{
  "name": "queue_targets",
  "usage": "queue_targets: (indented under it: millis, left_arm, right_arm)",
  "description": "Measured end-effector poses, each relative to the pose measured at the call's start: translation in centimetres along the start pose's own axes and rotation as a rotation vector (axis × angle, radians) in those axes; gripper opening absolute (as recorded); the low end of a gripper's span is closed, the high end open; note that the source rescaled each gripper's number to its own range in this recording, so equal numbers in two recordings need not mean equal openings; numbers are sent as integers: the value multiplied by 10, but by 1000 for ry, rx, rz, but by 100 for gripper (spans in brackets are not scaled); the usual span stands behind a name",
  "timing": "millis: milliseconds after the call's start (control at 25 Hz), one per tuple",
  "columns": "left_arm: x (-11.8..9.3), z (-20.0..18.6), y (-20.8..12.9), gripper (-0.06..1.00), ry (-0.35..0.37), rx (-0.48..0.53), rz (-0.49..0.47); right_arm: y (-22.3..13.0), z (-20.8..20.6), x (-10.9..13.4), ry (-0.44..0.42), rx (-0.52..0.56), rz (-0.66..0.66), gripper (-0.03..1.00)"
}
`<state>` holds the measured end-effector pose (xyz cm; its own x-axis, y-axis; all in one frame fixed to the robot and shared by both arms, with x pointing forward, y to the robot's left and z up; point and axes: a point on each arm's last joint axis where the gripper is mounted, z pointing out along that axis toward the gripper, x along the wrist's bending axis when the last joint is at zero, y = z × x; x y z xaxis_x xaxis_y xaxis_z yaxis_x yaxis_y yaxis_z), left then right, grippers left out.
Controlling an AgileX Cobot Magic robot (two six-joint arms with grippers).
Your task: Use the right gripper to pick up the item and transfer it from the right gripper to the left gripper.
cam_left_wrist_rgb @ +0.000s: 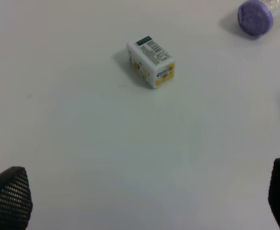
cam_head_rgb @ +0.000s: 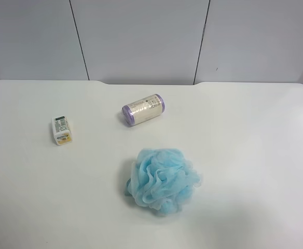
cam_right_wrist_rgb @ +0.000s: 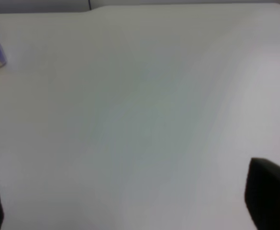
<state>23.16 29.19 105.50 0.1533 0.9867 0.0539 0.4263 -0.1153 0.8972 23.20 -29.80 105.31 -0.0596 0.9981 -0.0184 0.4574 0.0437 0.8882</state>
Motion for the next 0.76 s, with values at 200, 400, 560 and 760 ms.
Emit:
queue_targets:
  millis: [200, 400, 560, 760]
  left_arm:
    - [0, 0, 0, 100, 0, 0, 0]
    - [0, 0, 0, 100, 0, 0, 0]
    - [0, 0, 0, 100, 0, 0, 0]
    - [0, 0, 0, 100, 0, 0, 0]
  right_arm:
    - [0, 0, 0, 0, 0, 0, 100]
    - [0, 0, 0, 0, 0, 0, 100]
    - [0, 0, 0, 0, 0, 0, 100]
    - [0, 0, 0, 0, 0, 0, 100]
